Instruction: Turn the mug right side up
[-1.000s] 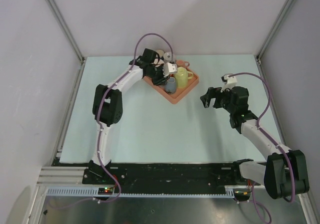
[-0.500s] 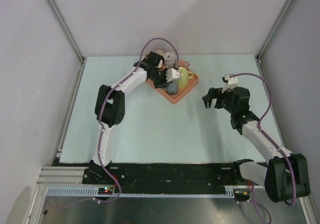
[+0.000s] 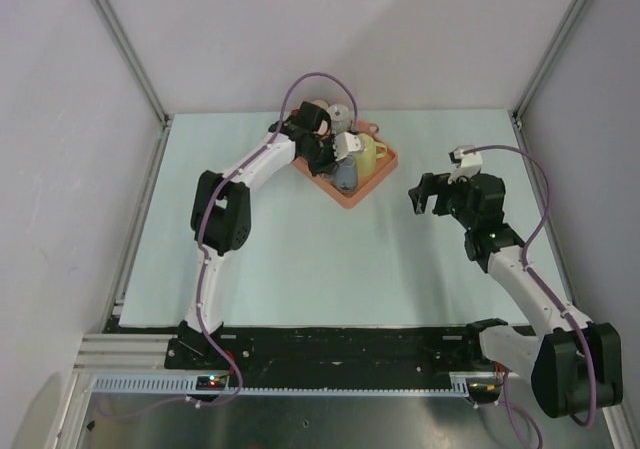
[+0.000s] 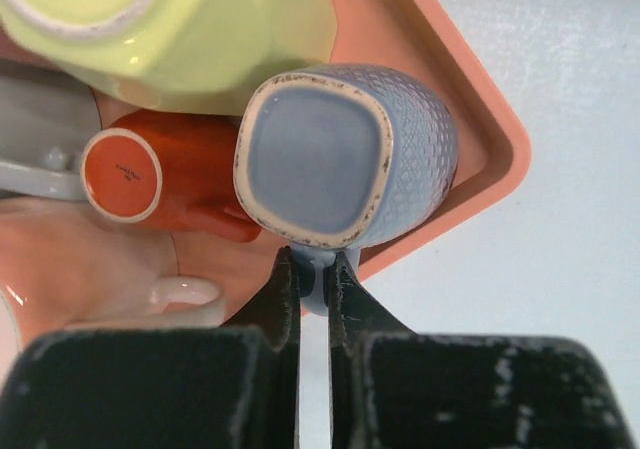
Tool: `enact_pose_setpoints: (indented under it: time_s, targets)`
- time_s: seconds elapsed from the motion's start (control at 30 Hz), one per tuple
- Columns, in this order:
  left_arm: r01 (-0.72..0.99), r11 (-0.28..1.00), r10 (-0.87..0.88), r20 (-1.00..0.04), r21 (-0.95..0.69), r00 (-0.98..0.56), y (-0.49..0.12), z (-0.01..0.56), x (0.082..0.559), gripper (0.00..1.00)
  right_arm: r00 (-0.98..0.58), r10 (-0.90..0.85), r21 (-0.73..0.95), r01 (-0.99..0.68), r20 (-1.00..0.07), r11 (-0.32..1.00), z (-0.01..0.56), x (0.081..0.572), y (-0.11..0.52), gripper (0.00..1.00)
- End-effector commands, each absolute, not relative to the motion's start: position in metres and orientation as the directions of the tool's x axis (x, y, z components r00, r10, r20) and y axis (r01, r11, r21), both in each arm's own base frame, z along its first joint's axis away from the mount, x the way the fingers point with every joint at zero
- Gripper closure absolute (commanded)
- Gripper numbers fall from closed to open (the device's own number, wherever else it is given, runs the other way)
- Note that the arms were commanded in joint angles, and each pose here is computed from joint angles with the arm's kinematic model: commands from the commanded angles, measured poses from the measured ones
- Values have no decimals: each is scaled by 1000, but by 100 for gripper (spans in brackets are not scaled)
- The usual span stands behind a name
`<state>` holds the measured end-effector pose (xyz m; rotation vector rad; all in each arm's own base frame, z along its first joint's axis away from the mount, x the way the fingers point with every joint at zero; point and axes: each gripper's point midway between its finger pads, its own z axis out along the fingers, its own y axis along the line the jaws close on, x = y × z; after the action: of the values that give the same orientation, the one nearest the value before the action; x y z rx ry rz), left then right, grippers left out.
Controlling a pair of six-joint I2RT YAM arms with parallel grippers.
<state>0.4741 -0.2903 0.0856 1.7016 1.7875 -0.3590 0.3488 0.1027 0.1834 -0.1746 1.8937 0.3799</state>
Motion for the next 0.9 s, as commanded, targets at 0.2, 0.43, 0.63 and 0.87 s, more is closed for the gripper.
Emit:
enact_pose_setpoints:
  time_s: [0.2, 0.43, 0.63, 0.87]
  targets:
    - [856, 515, 519, -805, 28, -286, -314, 207, 483, 100, -368, 287, 421, -360, -884, 833, 237, 351, 149, 0]
    - [812, 558, 357, -833, -172, -422, -327, 242, 465, 100, -442, 515, 672, -368, -734, 642, 259, 365, 192, 0]
    - [782, 548, 273, -820, -297, -503, -334, 261, 448, 100, -514, 617, 803, -342, -595, 489, 261, 377, 217, 7]
    - [783, 466, 218, -805, -411, -552, -344, 286, 423, 100, -533, 676, 860, -343, -509, 377, 265, 391, 229, 19]
